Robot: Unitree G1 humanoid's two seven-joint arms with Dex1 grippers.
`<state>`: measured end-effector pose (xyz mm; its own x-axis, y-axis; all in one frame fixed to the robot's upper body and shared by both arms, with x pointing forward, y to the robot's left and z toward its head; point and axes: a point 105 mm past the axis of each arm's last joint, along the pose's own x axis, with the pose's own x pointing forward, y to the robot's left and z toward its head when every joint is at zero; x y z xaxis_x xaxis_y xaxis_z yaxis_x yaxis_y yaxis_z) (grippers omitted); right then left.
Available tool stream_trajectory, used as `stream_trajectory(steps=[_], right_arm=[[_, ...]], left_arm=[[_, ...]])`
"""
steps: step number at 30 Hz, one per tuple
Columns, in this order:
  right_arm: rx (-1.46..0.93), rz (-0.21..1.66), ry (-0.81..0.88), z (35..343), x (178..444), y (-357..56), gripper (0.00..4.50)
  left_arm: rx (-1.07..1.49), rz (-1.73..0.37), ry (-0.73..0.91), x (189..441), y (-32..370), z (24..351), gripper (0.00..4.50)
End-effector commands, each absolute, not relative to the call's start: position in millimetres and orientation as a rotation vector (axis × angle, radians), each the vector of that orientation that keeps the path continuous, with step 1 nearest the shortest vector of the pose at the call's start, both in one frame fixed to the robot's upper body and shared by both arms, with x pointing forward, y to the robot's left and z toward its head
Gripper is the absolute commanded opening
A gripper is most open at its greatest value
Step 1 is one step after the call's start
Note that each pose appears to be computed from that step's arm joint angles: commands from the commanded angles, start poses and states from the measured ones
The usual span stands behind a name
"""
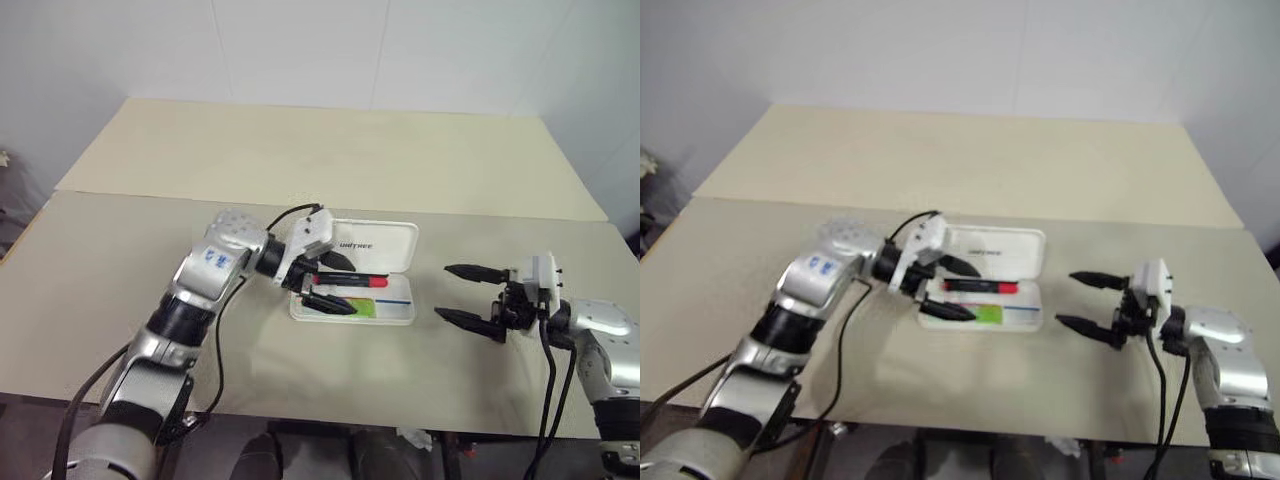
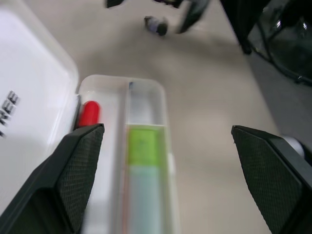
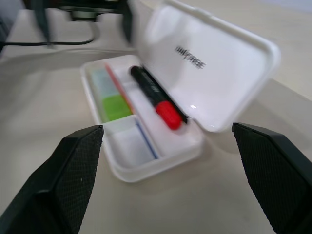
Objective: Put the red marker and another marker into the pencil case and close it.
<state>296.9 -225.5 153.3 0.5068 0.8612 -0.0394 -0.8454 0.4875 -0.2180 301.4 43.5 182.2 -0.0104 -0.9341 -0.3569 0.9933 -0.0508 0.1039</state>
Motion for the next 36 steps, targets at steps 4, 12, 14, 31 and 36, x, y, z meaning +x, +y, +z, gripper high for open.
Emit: stream_trajectory(steps=[4, 12, 14, 31, 36], right_arm=[[-0.246, 0.670, -0.172, 186.5, 305.2, -262.4, 4.50], [-0.183, 0.511, -0.156, 185.4, 283.1, -272.5, 4.50], [-0.194, 0.520, -0.092, 176.9, 275.1, -273.4, 4.50], [-0.226, 0.335, 0.153, 125.7, 245.8, -286.3, 4.50], [-0.176, 0.273, 0.198, 105.8, 241.0, -286.1, 4.50]], left_arm=[[0.301, -1.555, -0.106, 267.1, 62.8, 221.3, 4.45], [0.268, -1.516, -0.159, 261.3, 91.9, 222.7, 4.45], [0.272, -1.512, -0.135, 261.0, 98.9, 217.5, 4.45], [0.165, -1.515, -0.173, 260.0, 126.6, 204.7, 4.45], [0.153, -1.559, -0.187, 249.6, 139.6, 205.8, 4.45]])
